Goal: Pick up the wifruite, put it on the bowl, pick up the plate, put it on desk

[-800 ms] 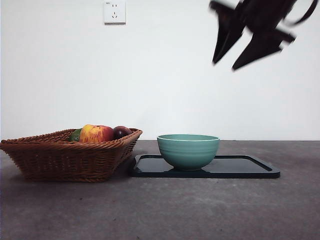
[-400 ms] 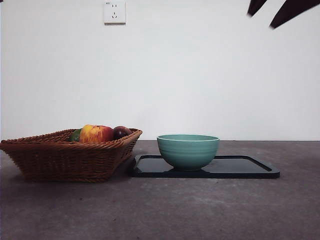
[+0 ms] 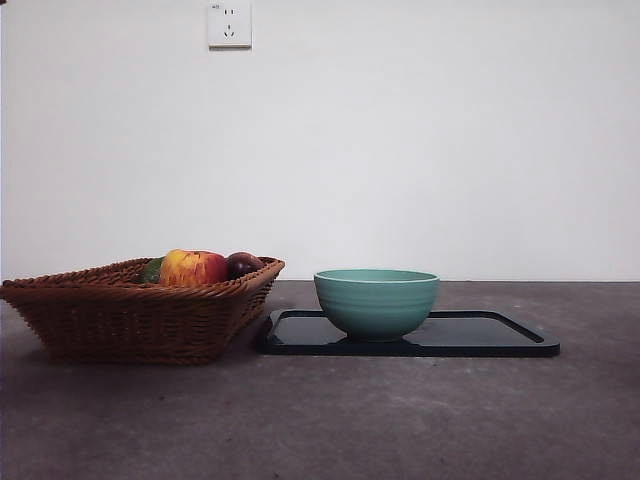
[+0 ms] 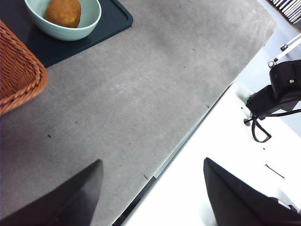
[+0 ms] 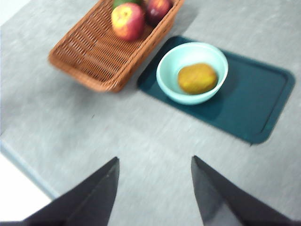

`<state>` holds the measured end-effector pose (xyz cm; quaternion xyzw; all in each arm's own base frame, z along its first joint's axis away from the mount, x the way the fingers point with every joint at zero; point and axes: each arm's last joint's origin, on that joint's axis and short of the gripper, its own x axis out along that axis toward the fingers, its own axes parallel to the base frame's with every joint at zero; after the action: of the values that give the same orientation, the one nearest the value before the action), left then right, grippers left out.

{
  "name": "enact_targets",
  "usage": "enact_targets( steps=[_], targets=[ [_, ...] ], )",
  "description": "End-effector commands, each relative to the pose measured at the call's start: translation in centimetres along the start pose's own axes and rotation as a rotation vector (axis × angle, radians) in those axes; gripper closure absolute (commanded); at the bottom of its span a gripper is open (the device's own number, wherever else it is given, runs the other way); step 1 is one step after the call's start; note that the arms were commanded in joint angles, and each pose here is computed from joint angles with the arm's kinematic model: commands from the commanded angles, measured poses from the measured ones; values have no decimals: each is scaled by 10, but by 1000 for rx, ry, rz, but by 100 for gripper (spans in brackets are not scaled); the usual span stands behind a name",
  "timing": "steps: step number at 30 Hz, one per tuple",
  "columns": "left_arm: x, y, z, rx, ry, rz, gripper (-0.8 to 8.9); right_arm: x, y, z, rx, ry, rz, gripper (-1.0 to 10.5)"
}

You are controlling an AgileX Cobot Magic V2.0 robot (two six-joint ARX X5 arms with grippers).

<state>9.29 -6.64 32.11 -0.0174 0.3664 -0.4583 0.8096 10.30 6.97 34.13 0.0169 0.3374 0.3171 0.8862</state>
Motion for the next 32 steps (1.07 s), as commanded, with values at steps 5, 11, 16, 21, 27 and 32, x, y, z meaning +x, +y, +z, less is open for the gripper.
enact_targets(
  steps=[5, 11, 16, 21, 27, 32],
  targets=[
    [-1, -1, 3, 18, -8, -6, 472, 1, 0, -36, 37, 43, 108, 703],
    [-1, -1, 3, 17, -8, -6, 472, 9, -3, -58, 63, 86, 153, 703],
    [-1, -1, 3, 17, -8, -6, 472, 10, -3, -58, 66, 84, 154, 703],
    [-1, -1, 3, 17, -8, -6, 472, 10, -3, -57, 63, 72, 155, 703],
    [-1, -1, 3, 17, -8, -6, 472, 10, -3, -57, 63, 71, 156, 703],
    [-1, -1, 3, 18, -9, -6, 472, 10, -3, -57, 63, 71, 156, 703]
  ],
)
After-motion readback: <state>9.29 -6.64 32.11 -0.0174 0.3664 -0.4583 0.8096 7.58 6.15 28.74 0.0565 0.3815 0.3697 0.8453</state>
